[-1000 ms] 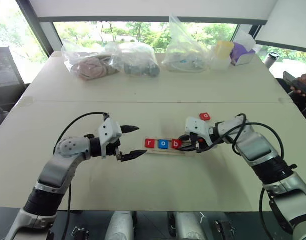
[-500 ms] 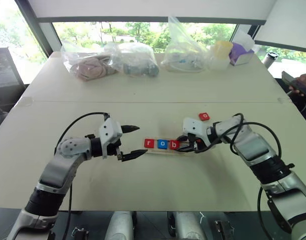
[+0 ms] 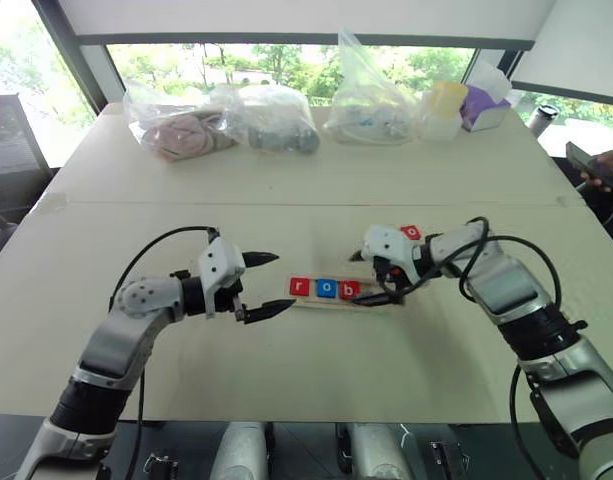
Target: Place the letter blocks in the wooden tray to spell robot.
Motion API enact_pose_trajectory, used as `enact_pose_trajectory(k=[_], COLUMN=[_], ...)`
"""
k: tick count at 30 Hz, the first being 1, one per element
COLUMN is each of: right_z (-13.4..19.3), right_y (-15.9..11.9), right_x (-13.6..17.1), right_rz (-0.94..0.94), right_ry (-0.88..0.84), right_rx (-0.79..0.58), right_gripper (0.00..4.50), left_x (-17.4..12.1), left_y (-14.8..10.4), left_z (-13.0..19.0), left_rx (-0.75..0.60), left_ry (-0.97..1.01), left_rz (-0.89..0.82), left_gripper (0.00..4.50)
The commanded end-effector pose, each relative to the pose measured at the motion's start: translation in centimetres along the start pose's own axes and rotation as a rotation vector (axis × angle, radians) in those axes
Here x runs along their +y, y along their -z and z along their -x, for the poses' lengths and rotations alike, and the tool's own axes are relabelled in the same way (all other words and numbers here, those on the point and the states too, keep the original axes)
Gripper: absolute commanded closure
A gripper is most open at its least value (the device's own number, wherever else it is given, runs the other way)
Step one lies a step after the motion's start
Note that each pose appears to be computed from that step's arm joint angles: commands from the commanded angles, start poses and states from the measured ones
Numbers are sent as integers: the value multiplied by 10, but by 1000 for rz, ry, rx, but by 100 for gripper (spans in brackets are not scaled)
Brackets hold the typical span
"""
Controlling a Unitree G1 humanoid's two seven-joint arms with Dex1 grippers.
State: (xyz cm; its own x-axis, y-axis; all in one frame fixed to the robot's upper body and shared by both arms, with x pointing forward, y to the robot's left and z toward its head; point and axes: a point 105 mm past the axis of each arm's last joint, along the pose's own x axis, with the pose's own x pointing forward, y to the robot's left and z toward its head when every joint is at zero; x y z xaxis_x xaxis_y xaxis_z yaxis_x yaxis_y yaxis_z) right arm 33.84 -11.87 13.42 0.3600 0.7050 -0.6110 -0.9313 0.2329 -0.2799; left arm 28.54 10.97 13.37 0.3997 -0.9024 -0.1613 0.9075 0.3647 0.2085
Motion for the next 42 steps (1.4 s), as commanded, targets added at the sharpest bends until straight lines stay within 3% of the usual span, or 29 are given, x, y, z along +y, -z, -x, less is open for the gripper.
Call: enact_pose_trajectory(k=[1, 5, 7, 9, 15, 28, 42], right_z=[24, 60, 65, 67, 72, 46, 18], right_y=[-13, 8, 33, 43, 52, 54, 80], right_x=[-29, -78, -80, -77, -70, -74, -76], right_rz=[-36, -336, -508, -564, -681, -711, -706], right_ry=[173, 604, 813, 915, 995, 915, 878], right_rx=[-71, -153, -170, -167, -181, -203, -95], right_gripper=[6, 6, 6, 6, 6, 6, 6], left_x=[-3, -2, -2, -1, 0, -1, -6], left_y=[-11, -10, -9, -8, -9, -10, -15], left_z=[-1, -2, -4, -5, -10, -13, -7], left_rx=[-29, -33, -36, -37, -44, -46, -58], left_ry=[0, -16, -11, -8, 7, 17, -8], left_rz=[-53, -53, -51, -51, -56, -57, -46], left_gripper=[0, 0, 0, 0, 0, 0, 0])
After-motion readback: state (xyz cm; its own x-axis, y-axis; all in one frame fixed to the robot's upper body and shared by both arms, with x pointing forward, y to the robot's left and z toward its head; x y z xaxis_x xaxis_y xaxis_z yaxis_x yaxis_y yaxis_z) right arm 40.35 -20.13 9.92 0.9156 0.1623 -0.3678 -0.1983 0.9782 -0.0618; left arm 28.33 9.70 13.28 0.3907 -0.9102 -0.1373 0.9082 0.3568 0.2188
